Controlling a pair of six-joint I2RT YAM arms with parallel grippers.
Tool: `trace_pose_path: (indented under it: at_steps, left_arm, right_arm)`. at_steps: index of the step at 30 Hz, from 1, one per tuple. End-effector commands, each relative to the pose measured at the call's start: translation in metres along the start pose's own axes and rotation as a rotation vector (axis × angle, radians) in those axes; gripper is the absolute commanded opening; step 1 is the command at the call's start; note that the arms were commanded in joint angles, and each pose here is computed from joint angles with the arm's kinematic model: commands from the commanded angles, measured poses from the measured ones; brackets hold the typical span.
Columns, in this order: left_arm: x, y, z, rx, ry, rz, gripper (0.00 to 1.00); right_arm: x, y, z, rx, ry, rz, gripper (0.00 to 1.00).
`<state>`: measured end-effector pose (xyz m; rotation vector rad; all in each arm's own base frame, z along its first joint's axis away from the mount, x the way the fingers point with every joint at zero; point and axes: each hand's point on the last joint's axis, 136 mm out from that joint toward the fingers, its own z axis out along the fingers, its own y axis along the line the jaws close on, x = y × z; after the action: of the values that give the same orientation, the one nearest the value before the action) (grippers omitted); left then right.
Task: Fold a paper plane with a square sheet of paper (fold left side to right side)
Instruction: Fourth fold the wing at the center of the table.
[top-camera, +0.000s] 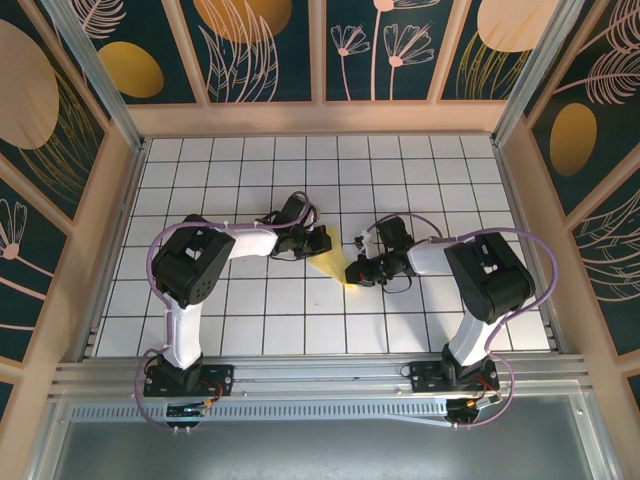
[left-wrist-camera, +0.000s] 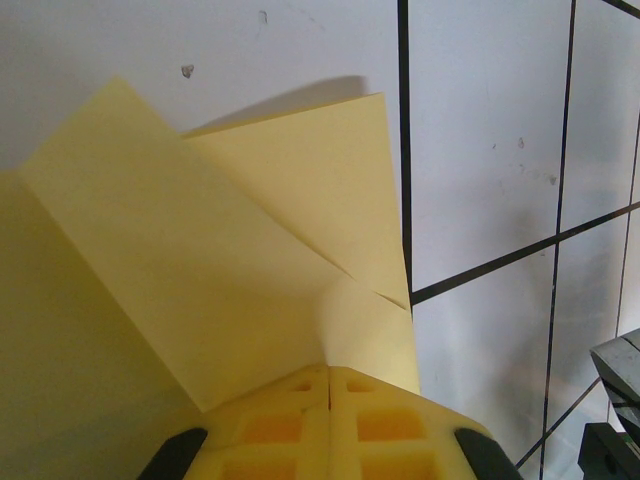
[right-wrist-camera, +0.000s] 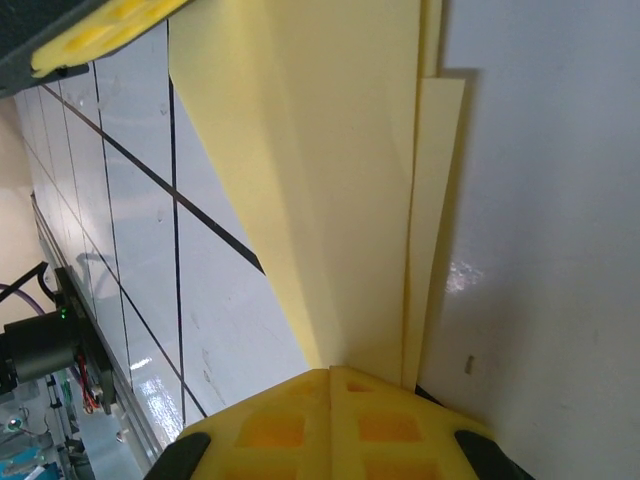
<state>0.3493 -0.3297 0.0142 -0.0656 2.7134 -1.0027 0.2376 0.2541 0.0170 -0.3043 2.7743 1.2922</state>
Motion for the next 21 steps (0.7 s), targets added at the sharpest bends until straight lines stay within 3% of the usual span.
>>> trace_pose_path:
  at_steps: [1,21]
  left_arm:
    - [0.014,0.033,0.01,-0.118,0.037,-0.02,0.02]
    - [0.013,0.032,0.01,-0.119,0.037,-0.019,0.02]
  right_arm:
    - [0.028,-0.012,-0.001,0.061,0.068,0.039,0.0]
    - [0.038,-0.005,-0.016,0.069,0.058,0.032,0.0]
